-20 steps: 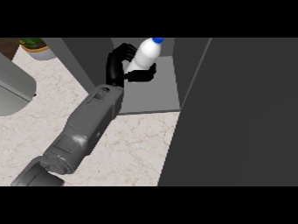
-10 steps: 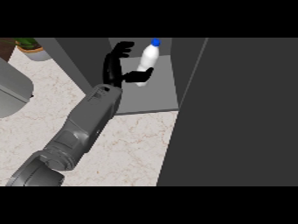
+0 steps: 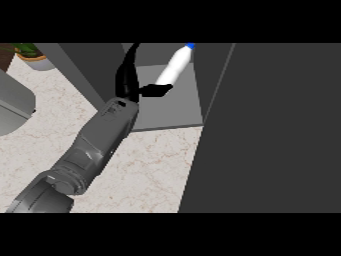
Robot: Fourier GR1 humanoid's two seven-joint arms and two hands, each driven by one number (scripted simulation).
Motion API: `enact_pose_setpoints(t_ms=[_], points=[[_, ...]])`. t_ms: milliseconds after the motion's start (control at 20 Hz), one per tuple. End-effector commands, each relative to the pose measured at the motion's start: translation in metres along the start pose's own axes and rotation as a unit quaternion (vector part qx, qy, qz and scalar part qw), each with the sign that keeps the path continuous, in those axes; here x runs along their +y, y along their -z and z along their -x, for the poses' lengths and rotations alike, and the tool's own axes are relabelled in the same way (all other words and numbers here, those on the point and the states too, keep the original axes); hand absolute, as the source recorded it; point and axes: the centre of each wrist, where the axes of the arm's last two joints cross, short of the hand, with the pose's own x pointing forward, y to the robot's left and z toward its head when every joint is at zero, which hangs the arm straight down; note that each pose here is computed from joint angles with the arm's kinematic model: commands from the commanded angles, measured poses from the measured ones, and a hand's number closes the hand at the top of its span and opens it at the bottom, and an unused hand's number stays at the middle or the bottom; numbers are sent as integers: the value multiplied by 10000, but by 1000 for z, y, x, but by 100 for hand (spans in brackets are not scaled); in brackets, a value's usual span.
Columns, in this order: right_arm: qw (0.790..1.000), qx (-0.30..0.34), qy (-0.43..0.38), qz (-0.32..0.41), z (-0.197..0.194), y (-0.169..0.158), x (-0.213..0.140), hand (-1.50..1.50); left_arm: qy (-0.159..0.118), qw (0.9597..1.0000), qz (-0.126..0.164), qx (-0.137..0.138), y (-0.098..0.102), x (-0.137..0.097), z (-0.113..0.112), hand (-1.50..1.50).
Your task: Pick up the bottled water, place it into the cabinet and close the cabinet
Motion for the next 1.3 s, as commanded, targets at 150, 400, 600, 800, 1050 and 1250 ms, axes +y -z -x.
enact_pose_setpoints(t_ms=[150,400,600,800,1050,1250], points=[[9996,-109,117,-216,-17,-10,1,-150,-212,9997,31,-80,3,1,-5,-150],[9998,-117,109,-98,-14,-7,-2,-150,-1010,9919,369,-672,-4,-4,-4,-150],[9998,-21,107,-145,-12,-5,1,-150,-2063,9702,756,-1025,3,-3,-18,150],[10000,16,5,11,-19,-12,-4,-150,-2526,9547,1062,-1159,3,0,-15,150],[10000,-40,82,19,-22,-7,-4,-150,-3209,9281,1497,-1148,-2,-1,-13,150],[9998,-57,-111,142,-16,-13,3,-150,-3516,9093,1976,-1025,-1,-1,-22,150]])
